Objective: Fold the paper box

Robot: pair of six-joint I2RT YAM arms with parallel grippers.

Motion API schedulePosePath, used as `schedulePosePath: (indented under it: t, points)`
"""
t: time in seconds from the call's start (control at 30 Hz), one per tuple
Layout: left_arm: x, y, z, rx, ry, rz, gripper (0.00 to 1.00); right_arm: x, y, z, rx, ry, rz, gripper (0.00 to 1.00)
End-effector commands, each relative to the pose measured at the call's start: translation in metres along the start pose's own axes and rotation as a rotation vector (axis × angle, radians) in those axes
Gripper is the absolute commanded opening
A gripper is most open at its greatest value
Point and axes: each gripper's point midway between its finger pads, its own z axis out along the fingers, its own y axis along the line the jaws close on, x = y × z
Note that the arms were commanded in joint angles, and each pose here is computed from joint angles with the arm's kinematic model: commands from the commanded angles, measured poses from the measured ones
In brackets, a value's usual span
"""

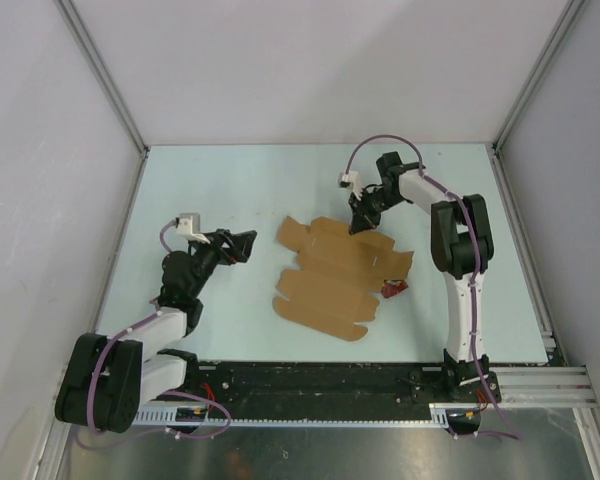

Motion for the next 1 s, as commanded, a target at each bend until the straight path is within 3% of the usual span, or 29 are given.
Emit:
schedulePosePath:
  t: [0.0, 0.47, 0.8, 0.97]
  points:
    - [-0.022, -0.017, 0.008, 0.066, -0.042, 0.009, 0.99, -0.022, 0.002, -0.027, 0.105, -0.031, -0.072, 0.0]
    - [-0.025, -0.029, 0.049, 0.113, 0.012, -0.05, 0.84, -0.067, 0.028, -0.081, 0.341, -0.219, -0.122, 0.0]
    - [-0.027, -0.002, 0.088, 0.025, 0.012, -0.18, 0.74, -0.071, 0.064, -0.1, 0.341, -0.225, -0.227, 0.0]
    - [-0.014, -0.011, 0.105, 0.108, 0.086, -0.202, 0.68, -0.067, 0.087, -0.1, 0.28, -0.213, -0.274, 0.0]
